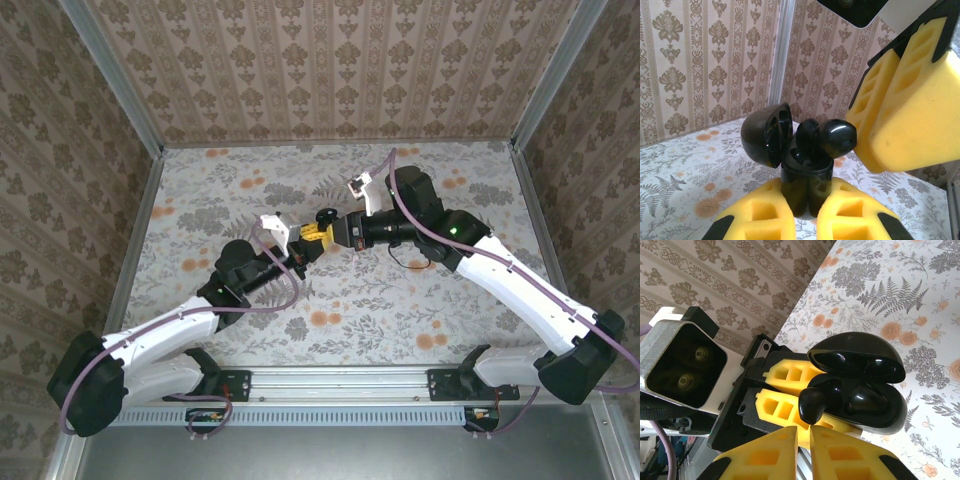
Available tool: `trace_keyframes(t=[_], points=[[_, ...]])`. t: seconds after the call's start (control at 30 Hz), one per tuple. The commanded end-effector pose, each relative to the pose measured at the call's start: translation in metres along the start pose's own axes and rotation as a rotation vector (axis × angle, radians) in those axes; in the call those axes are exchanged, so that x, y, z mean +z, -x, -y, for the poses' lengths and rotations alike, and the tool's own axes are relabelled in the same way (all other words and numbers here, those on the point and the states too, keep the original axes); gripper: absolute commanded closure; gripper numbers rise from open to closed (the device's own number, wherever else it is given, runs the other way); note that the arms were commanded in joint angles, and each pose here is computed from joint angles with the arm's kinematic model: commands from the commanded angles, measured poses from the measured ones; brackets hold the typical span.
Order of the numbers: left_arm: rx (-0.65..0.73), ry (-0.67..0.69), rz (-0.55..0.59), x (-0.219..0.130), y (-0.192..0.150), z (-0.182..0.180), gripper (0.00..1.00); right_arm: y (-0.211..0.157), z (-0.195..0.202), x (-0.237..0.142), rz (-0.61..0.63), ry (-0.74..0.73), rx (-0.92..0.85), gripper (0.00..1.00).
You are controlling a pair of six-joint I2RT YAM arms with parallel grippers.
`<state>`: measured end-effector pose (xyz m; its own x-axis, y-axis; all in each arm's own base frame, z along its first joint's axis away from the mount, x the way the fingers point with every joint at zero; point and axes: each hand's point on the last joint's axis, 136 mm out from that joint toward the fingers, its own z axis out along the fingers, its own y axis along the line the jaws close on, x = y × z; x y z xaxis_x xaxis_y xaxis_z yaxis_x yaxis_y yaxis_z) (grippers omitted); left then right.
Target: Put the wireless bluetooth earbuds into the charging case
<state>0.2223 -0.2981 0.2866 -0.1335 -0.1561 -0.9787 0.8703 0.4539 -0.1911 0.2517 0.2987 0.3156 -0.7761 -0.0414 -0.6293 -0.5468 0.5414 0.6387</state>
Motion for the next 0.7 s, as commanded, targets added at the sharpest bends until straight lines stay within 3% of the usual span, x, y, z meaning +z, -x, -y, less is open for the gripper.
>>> trace_keyframes(t=[0.0,0.43,0.67], points=[[0.0,-0.021,0.048,0.0,0.015,0.003,1.0,-0.003,-0.006,0.003,-0.016,0.031,-0.002,0.85],[0.001,-0.02,0.045,-0.001,0.014,0.003,1.0,-0.007,-0.016,0.012,-0.044,0.059,-0.019,0.85],[0.003,-0.01,0.04,-0.002,0.012,0.002,1.0,-0.005,-0.023,-0.003,-0.037,0.045,-0.07,0.82]])
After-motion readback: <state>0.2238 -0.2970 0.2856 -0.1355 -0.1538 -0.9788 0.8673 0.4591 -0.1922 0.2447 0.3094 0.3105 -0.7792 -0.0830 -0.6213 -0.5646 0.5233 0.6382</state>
